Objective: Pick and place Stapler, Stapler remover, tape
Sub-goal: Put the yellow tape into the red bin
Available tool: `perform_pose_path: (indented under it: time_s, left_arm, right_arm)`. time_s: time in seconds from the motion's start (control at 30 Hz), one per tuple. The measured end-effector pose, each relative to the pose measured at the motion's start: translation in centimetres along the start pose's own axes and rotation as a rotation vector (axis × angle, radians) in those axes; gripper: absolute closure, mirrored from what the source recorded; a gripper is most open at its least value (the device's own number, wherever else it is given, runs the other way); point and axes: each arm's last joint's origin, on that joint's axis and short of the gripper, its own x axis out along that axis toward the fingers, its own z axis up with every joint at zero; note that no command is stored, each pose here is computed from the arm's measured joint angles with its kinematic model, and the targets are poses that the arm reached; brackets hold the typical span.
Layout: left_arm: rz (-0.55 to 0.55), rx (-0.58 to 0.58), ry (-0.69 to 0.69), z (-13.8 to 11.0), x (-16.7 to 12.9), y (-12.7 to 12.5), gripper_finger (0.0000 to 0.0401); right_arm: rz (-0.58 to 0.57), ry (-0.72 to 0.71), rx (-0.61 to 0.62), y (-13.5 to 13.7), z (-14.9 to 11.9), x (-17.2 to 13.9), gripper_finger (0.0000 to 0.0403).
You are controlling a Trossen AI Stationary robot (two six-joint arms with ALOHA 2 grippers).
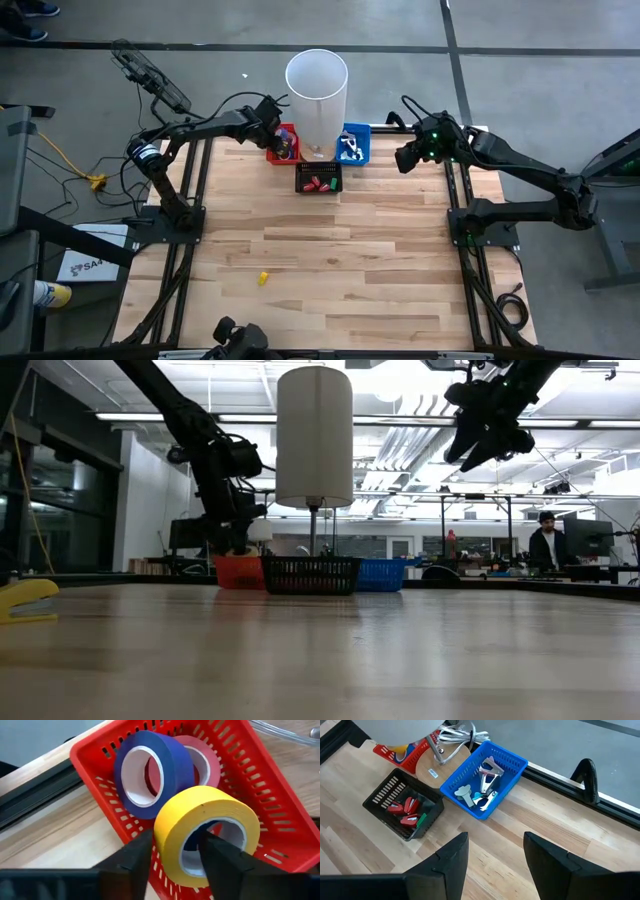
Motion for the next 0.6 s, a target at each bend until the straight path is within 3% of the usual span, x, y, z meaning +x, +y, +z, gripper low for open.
perform_pose_path:
  time_s: [0.23,0.6]
  left_arm:
    - [-0.06,0.008,0.038,-0.3,-0.1,-0.1,0.018]
    - [-0.025,0.014,0.006,-0.1,-1.2,0.0,0.0174]
  right_arm:
    - [-0.001,0.0,0.016,0.0,0.0,0.0,0.0222]
    - [0.0,0.0,0.023,0.0,0.0,0.0,0.0221]
